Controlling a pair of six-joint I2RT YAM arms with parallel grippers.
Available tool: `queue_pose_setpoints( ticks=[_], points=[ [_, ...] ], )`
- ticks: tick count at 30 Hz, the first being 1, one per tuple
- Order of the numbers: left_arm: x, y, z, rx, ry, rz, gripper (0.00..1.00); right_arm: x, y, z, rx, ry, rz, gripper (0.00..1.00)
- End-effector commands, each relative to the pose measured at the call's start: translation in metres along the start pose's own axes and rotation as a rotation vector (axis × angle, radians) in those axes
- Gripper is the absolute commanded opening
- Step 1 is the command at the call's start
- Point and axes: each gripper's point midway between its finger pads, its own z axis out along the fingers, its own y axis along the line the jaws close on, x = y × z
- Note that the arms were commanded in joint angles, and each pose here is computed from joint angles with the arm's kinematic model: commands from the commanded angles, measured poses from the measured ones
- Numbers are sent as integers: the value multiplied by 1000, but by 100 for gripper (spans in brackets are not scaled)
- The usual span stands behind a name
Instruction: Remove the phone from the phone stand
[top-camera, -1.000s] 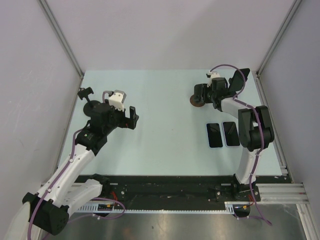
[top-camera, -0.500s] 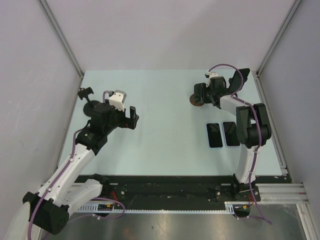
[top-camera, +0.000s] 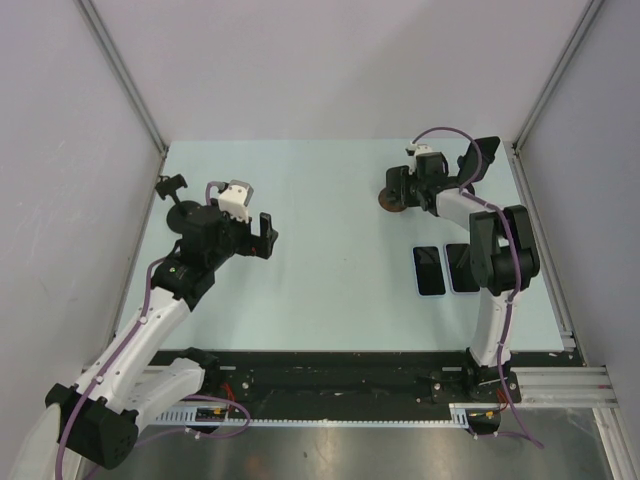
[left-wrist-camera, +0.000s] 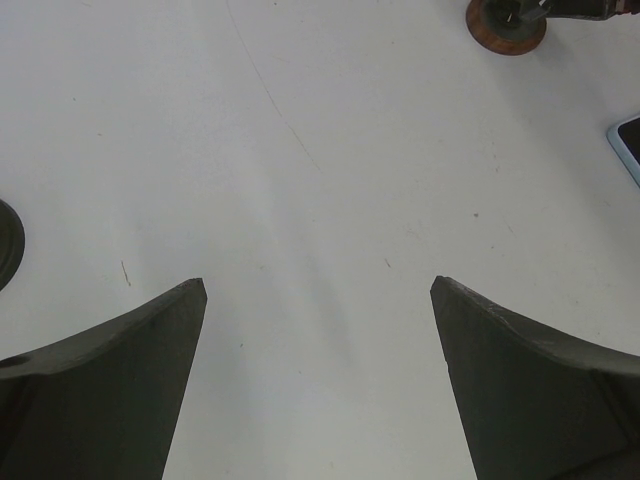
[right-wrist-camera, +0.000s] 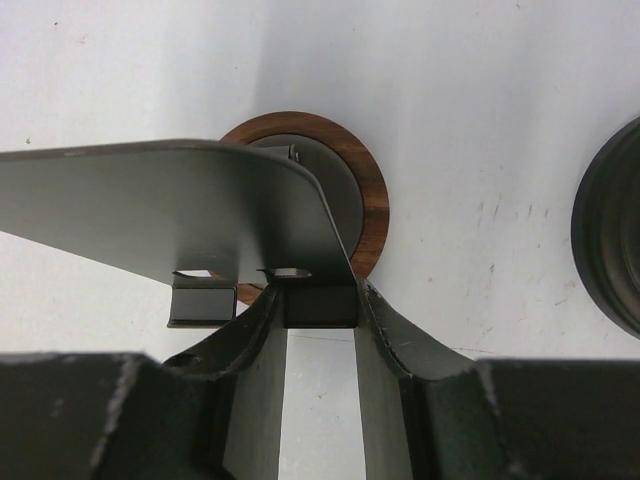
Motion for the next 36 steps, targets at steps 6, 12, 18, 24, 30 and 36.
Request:
queue_pose_setpoints(
  ticks=[6, 12, 18, 24, 30, 36],
  points=[
    [-9, -12, -2, 64, -34, 8, 100, -26, 85, -35, -130, -94, -45, 6],
    [-14, -37, -5, 192, -56, -61, 100, -9, 156, -60, -242, -85, -82, 4],
    [-7, -63, -4, 315, -63, -225, 100, 20, 213, -90, -351, -77, -148, 3],
    [-3, -75, 4, 343, -118, -290, 100, 51, 250, -119, -436, -47, -220, 2],
    [21, -79, 22, 326, -82, -300, 98, 68, 269, -146, -486, -52, -253, 2],
    [34, -82, 32, 325, -47, -291, 82, 88, 288, -166, -553, -46, -276, 2]
  ],
)
